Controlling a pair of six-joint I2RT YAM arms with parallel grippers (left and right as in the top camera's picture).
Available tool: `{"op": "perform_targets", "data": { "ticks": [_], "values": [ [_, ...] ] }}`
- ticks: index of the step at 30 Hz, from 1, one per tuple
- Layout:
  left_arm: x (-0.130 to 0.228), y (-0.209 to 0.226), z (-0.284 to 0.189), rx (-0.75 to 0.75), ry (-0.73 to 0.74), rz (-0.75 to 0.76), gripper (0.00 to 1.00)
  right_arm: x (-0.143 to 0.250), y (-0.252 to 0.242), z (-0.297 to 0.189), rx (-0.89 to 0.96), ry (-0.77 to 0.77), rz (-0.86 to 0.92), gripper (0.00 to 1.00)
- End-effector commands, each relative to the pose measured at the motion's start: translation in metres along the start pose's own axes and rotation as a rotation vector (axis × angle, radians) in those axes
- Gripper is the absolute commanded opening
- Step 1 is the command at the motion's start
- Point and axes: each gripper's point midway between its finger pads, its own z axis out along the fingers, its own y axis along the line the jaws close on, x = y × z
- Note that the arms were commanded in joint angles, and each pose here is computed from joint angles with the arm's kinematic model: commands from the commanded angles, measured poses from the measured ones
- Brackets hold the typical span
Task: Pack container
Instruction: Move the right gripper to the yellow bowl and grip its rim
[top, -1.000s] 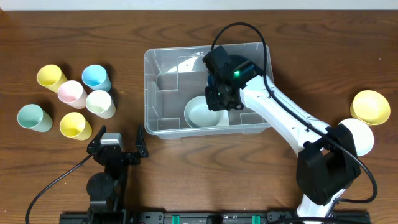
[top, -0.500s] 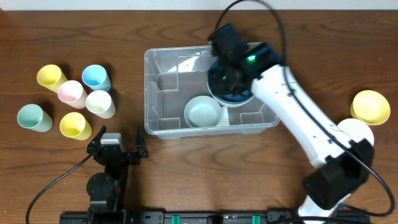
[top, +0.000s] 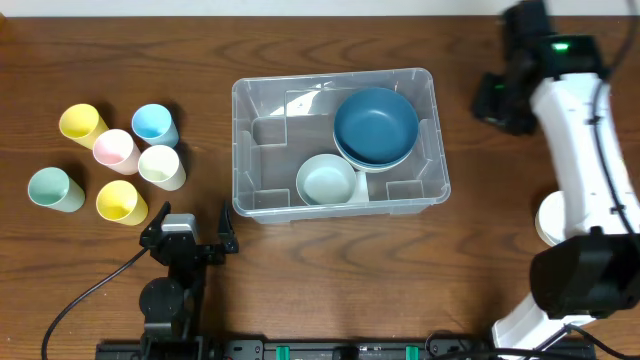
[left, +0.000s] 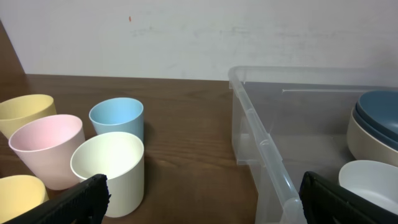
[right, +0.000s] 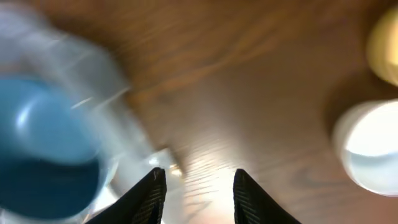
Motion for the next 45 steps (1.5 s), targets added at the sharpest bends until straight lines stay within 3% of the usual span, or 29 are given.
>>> {"op": "perform_targets", "data": {
  "ticks": [1, 11, 21, 31, 45],
  "values": [
    [0.016, 0.002, 0.001, -0.010, 0.046, 0.015, 0.98, -0.019, -0.048, -0.002, 0.037, -0.009, 0.163, 0.37],
    [0.016, 0.002, 0.001, -0.010, 0.046, 0.015, 0.98, -0.008, -0.163, 0.035, 0.084, 0.133, 0.489, 0.37],
    [0.016, 0.002, 0.001, -0.010, 0.046, 0.015, 0.98, 0.013, -0.240, 0.074, 0.109, 0.164, 0.656, 0.36],
    [0.016, 0.002, 0.001, -0.010, 0.046, 0.015, 0.98, -0.020, -0.251, 0.083, 0.057, 0.022, 0.558, 0.47],
    [0.016, 0.002, 0.001, -0.010, 0.046, 0.015, 0.98, -0.023, -0.265, 0.114, 0.104, -0.057, 0.558, 0.48]
  ]
}}
